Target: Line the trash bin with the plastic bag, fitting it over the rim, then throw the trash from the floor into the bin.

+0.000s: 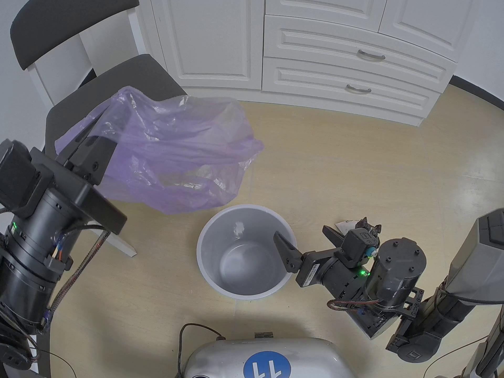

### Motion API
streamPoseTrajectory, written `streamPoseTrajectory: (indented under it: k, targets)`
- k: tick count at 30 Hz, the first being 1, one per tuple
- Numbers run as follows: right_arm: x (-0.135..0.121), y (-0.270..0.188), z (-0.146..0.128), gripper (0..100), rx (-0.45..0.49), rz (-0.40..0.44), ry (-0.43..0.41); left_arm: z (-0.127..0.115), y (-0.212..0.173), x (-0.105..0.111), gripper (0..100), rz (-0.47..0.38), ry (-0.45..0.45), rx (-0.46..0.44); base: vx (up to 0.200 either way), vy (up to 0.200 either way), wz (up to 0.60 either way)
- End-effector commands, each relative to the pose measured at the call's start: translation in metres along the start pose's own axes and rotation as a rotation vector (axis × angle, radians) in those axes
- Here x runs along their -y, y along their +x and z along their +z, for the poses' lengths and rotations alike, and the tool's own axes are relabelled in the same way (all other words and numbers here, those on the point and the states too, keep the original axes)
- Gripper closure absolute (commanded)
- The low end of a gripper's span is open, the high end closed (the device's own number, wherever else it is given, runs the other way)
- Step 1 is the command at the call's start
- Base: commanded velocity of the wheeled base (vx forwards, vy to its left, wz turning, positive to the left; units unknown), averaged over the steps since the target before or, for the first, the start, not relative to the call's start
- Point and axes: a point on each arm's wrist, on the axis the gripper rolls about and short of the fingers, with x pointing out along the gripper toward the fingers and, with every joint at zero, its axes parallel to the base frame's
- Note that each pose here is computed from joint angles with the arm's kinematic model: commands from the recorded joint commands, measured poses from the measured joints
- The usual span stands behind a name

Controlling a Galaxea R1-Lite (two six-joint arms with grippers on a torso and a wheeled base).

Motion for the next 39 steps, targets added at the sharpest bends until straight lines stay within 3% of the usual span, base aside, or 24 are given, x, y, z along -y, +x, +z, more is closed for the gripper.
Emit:
streamPoseTrajectory:
  k: [1, 10, 16, 25, 34, 39]
  targets:
    - [0.0, 0.003, -0.005, 0, 0.0, 0.0, 0.0, 0.004, -0.002, 0.001, 100, -0.011, -0.011, 0.013, 0.0, 0.0, 0.0]
    - [-0.001, 0.008, -0.012, 0, -0.012, 0.0, 0.011, 0.007, -0.002, 0.004, 100, -0.023, -0.025, 0.029, 0.0, 0.0, 0.0]
    - [-0.005, 0.011, -0.012, 0, -0.006, 0.01, 0.054, 0.013, 0.001, 0.012, 100, -0.062, -0.118, 0.051, 0.0, 0.0, 0.0]
    - [-0.009, 0.006, -0.038, 0, -0.091, 0.021, 0.037, 0.005, 0.01, 0.019, 100, -0.064, -0.145, 0.027, 0.0, 0.0, 0.0]
    - [-0.008, 0.005, -0.059, 0, -0.153, 0.018, 0.008, 0.01, 0.017, 0.019, 100, -0.048, -0.172, 0.054, 0.0, 0.0, 0.0]
    - [-0.012, 0.001, -0.066, 0, -0.178, 0.035, 0.015, 0.01, 0.024, 0.02, 100, 0.006, -0.191, 0.053, 0.0, 0.0, 0.0]
